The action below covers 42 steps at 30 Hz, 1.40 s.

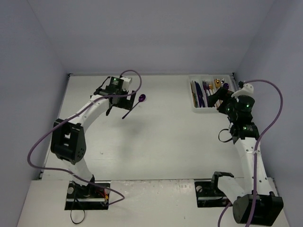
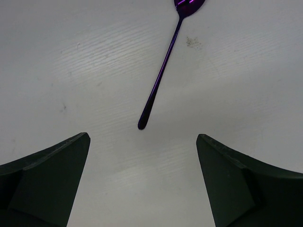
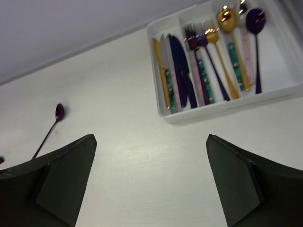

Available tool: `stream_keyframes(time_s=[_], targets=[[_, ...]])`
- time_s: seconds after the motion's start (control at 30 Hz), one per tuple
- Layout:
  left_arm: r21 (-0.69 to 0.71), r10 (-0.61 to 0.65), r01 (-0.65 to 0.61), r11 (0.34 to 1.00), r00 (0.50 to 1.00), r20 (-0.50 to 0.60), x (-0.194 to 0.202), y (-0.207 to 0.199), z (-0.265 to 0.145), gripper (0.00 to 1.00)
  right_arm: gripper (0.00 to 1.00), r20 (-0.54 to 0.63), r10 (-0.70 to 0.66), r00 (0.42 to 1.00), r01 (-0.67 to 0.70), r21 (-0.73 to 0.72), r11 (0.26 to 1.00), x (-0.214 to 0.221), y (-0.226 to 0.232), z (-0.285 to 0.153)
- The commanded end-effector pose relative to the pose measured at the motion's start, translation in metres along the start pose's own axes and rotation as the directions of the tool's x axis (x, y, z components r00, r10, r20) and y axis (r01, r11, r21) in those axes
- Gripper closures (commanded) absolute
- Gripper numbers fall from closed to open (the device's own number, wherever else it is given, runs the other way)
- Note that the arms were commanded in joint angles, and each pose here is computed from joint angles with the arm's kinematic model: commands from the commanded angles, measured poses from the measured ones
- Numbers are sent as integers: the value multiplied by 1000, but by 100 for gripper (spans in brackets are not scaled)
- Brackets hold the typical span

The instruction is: Sort the eating utensils into containers

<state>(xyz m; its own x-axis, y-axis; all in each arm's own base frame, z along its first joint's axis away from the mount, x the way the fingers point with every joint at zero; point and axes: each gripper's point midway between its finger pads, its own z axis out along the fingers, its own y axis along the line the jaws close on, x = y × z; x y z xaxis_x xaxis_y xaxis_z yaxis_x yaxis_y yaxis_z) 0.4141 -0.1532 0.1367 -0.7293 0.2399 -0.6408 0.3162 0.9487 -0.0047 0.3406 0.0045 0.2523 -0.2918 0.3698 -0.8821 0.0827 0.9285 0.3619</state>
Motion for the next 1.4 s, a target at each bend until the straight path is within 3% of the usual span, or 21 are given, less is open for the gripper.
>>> stream_keyframes(time_s=[0.0, 0.37, 0.6, 1.0, 1.17, 1.2, 1.27, 1.37], targets=[[57, 161, -162, 985, 987, 23, -30, -8, 16, 7, 0, 26, 0, 1000, 3, -122, 992, 4, 30, -11], [147, 229, -225, 963, 973, -13, -39, -41, 73, 13, 0, -32, -52, 998, 43, -231, 972, 38, 51, -23], [189, 231, -213, 959, 970, -75, -20, -58, 113, 28, 0, -42, -76, 996, 63, -259, 964, 48, 56, -26], [141, 230, -213, 967, 966, -118, -9, -51, 138, 48, 0, -30, -93, 995, 82, -254, 964, 49, 54, -28], [156, 221, -200, 967, 966, -132, -3, -53, 144, 64, 0, -47, -94, 995, 79, -256, 964, 54, 54, -26], [158, 219, -197, 968, 967, -134, -2, -54, 145, 80, 0, -52, -95, 994, 79, -255, 964, 55, 54, -25], [156, 213, -191, 969, 968, -136, -2, -54, 148, 96, 0, -58, -99, 993, 81, -260, 962, 57, 54, -24], [172, 185, -159, 972, 972, -145, -1, -58, 151, 100, 0, -68, -120, 990, 96, -287, 953, 61, 61, -24]])
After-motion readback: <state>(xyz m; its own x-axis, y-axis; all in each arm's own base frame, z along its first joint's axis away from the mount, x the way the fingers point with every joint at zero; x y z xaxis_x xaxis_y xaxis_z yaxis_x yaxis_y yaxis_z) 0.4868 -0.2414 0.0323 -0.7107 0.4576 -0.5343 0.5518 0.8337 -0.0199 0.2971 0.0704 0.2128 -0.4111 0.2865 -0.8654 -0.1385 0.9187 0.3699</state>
